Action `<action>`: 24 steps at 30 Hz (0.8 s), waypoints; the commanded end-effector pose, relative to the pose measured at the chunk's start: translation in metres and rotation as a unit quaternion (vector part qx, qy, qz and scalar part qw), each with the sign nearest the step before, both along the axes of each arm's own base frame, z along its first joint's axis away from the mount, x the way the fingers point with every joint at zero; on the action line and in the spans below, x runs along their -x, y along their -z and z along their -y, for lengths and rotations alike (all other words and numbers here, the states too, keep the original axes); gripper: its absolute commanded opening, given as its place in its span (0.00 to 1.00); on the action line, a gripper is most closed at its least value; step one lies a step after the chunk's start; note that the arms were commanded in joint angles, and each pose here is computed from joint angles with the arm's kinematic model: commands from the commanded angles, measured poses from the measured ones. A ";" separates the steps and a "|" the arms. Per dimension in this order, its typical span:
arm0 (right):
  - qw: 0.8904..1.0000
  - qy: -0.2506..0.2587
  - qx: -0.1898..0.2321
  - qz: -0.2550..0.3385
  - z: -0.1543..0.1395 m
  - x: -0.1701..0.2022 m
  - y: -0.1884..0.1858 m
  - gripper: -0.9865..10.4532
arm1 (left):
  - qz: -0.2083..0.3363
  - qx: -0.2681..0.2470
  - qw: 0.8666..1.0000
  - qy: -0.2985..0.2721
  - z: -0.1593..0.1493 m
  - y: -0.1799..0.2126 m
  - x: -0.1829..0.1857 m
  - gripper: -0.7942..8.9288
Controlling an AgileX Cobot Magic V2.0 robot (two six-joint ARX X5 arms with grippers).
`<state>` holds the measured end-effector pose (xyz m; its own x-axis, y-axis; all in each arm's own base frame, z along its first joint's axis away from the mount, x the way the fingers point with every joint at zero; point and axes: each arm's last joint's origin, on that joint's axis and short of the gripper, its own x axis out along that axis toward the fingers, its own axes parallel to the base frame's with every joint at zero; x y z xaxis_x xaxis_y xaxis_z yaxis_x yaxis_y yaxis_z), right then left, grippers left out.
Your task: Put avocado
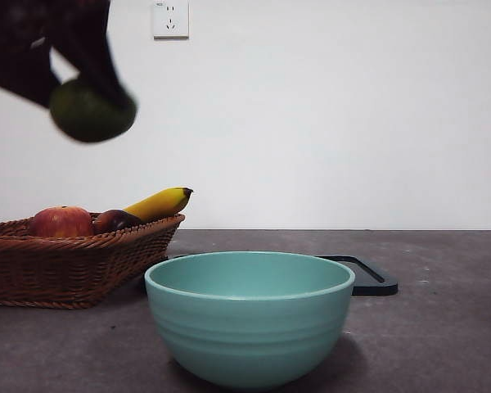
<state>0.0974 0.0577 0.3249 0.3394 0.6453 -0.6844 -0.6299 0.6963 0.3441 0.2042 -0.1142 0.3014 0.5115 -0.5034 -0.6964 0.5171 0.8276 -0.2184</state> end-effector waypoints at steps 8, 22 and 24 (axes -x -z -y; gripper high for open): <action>1.000 -0.002 -0.004 0.008 -0.001 -0.001 -0.005 0.42 | -0.021 0.006 0.993 0.118 0.049 0.002 0.028 0.27; 1.000 0.003 -0.007 0.003 -0.001 -0.001 -0.005 0.42 | -0.074 -0.045 0.975 0.203 0.119 0.061 0.024 0.27; 1.000 0.003 -0.007 0.002 -0.001 -0.001 -0.005 0.42 | -0.082 -0.054 0.973 0.209 0.126 0.071 0.024 0.27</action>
